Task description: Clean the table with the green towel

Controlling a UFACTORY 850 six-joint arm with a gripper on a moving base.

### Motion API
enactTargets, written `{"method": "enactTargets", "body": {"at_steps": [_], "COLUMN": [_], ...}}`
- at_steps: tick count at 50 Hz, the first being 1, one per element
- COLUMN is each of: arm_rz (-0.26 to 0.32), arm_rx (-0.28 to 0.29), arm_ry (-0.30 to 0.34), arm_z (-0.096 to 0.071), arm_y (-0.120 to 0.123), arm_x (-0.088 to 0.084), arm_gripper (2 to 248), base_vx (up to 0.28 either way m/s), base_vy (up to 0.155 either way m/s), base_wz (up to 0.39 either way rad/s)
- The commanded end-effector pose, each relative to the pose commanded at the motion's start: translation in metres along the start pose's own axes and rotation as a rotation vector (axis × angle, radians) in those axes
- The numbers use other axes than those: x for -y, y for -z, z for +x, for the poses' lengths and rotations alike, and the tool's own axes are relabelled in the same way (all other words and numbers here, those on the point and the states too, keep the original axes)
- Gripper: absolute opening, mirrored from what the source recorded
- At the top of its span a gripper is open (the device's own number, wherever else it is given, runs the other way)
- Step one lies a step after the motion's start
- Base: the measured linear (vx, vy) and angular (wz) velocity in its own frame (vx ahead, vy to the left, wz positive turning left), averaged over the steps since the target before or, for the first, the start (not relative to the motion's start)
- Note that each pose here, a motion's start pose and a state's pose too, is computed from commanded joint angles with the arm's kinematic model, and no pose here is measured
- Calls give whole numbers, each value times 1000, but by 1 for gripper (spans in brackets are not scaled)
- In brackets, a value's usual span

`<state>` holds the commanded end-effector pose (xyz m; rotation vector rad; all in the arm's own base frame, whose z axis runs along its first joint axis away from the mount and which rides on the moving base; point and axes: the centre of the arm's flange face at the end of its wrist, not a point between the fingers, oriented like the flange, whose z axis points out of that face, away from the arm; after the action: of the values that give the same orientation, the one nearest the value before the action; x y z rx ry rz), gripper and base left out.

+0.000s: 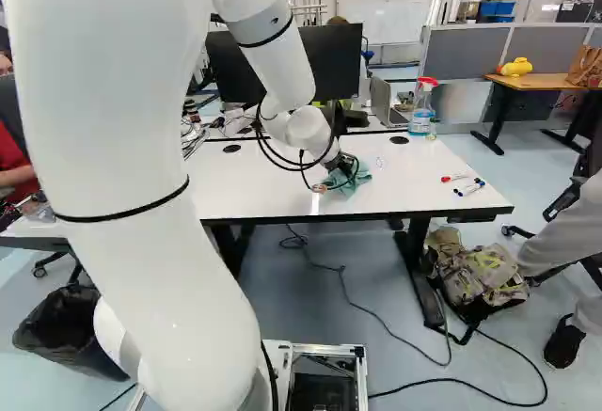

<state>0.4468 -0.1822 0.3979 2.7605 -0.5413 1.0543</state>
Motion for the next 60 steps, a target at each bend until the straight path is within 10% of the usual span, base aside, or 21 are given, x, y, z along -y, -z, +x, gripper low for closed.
{"method": "enactTargets", "body": {"at_steps": [60], "arm_rz": [-99], "arm_rx": [-33], "arm_ry": [-107], "arm_z": [50], "arm_y": [-49], "arm_x": [-81], "arm_gripper": [55], "base_vx": [0], "base_vy": [0], "base_wz": [0]}}
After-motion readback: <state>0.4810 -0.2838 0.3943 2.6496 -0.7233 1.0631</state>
